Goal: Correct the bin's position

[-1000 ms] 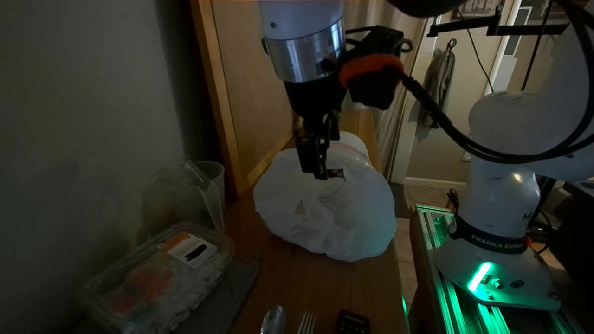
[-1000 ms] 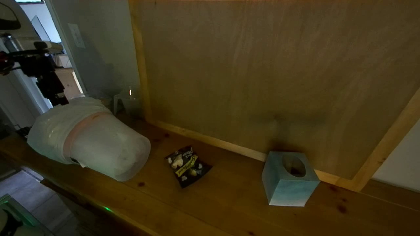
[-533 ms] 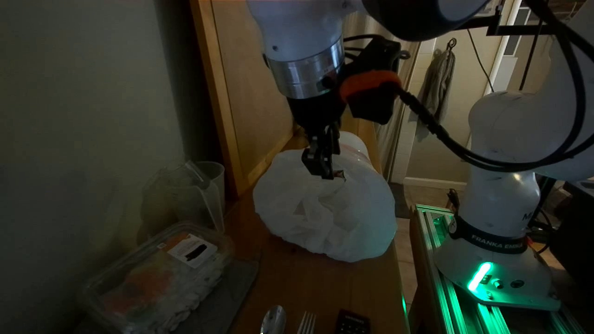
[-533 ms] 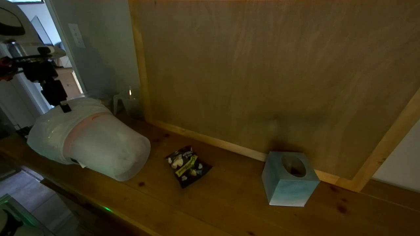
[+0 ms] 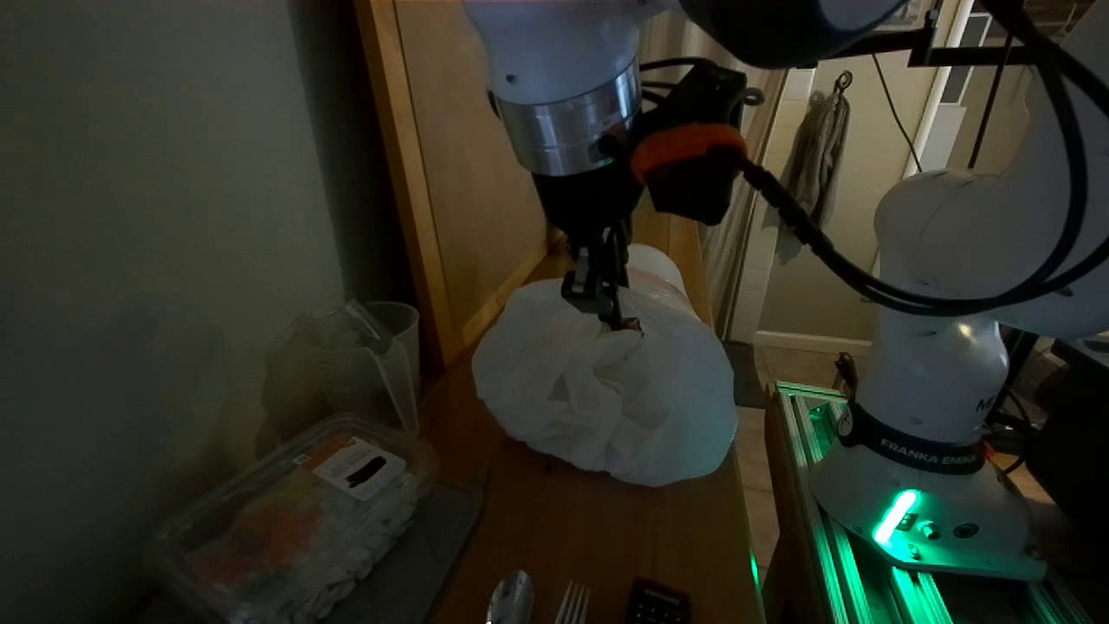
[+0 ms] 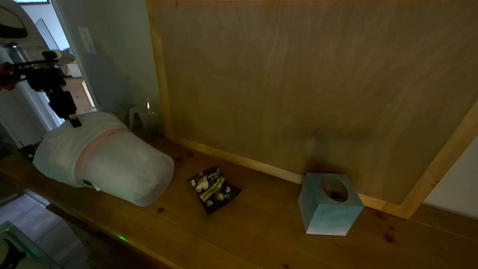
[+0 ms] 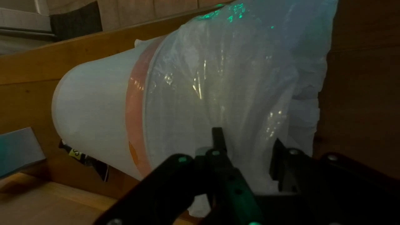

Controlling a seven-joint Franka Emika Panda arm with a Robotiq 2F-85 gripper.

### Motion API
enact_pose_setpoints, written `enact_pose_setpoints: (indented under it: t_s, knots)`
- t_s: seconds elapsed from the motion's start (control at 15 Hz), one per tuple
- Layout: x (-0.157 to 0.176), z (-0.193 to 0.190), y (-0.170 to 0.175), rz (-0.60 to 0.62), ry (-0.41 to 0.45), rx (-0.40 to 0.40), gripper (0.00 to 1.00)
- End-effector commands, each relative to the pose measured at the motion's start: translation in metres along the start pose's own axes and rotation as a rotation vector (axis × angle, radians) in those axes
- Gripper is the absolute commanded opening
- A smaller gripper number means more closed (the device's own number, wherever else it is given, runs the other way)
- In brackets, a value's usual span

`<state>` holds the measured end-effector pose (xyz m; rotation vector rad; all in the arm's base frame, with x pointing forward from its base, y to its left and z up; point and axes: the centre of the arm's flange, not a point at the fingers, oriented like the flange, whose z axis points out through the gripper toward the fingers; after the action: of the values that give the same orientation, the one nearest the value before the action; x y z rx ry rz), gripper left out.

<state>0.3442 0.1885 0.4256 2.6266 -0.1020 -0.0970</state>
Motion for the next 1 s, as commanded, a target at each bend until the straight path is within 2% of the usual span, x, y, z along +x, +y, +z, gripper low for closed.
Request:
enact_pose_setpoints:
  t_s: [0.0, 0.13, 0.33, 0.87, 0.93]
  knots:
    - [0.004, 0.003, 0.013, 0.018, -0.011, 0.023, 0.03]
    - [0.005, 0.001, 0.024, 0.031, -0.014, 0.042, 0.00]
    - [0.009, -0.001, 0.040, 0.053, -0.018, 0.065, 0.00]
    - [0.013, 0.001, 0.046, 0.034, -0.036, 0.112, 0.00]
    - [0.014, 0.003, 0.045, 0.026, -0.038, 0.112, 0.26]
